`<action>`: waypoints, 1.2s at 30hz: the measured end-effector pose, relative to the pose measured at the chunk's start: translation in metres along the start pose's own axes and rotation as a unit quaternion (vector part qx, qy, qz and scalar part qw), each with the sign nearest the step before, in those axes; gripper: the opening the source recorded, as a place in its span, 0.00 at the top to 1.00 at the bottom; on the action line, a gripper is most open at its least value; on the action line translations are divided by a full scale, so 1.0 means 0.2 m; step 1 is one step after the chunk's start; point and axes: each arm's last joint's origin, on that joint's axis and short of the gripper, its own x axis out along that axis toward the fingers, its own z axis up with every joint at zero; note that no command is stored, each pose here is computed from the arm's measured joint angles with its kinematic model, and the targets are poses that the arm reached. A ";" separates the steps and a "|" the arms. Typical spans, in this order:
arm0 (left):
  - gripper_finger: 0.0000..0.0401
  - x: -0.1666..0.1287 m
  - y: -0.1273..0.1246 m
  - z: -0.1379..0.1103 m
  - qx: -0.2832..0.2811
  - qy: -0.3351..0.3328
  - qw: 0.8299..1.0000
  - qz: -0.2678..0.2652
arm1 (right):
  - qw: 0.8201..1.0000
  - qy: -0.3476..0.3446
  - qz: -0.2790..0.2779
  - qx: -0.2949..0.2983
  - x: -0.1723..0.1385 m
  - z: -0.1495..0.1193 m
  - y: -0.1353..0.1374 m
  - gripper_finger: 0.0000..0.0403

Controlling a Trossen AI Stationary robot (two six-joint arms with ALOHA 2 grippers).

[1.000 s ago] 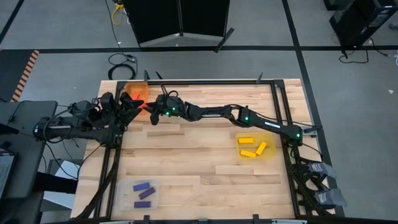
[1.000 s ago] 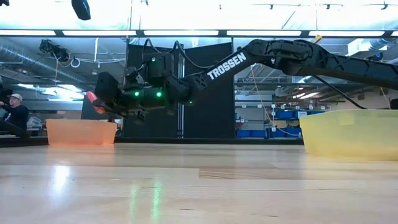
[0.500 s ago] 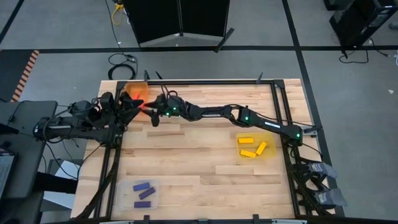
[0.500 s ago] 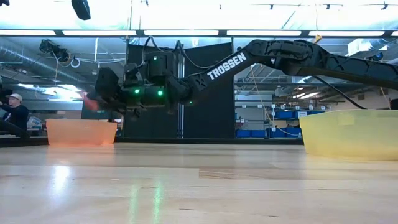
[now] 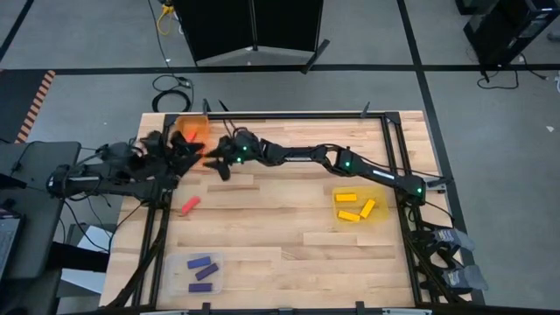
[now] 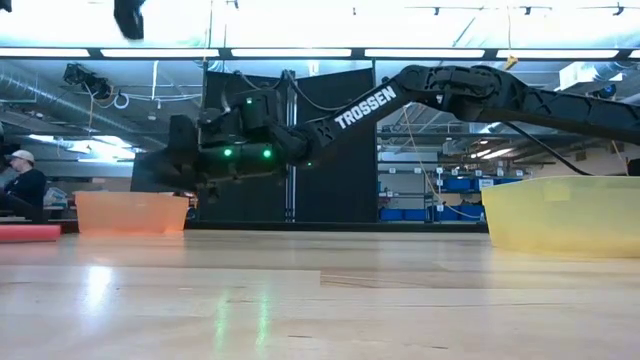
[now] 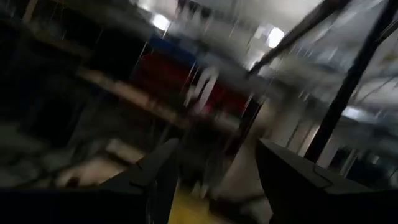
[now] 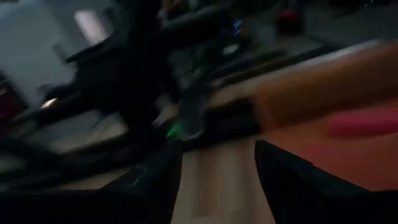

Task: Sort blocks
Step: Put the orange block into the orange transparent bin

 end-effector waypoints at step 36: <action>0.45 -0.01 0.06 -0.68 0.031 0.625 0.649 0.433 | 0.955 0.087 -0.244 -0.148 -0.87 0.47 0.58 0.58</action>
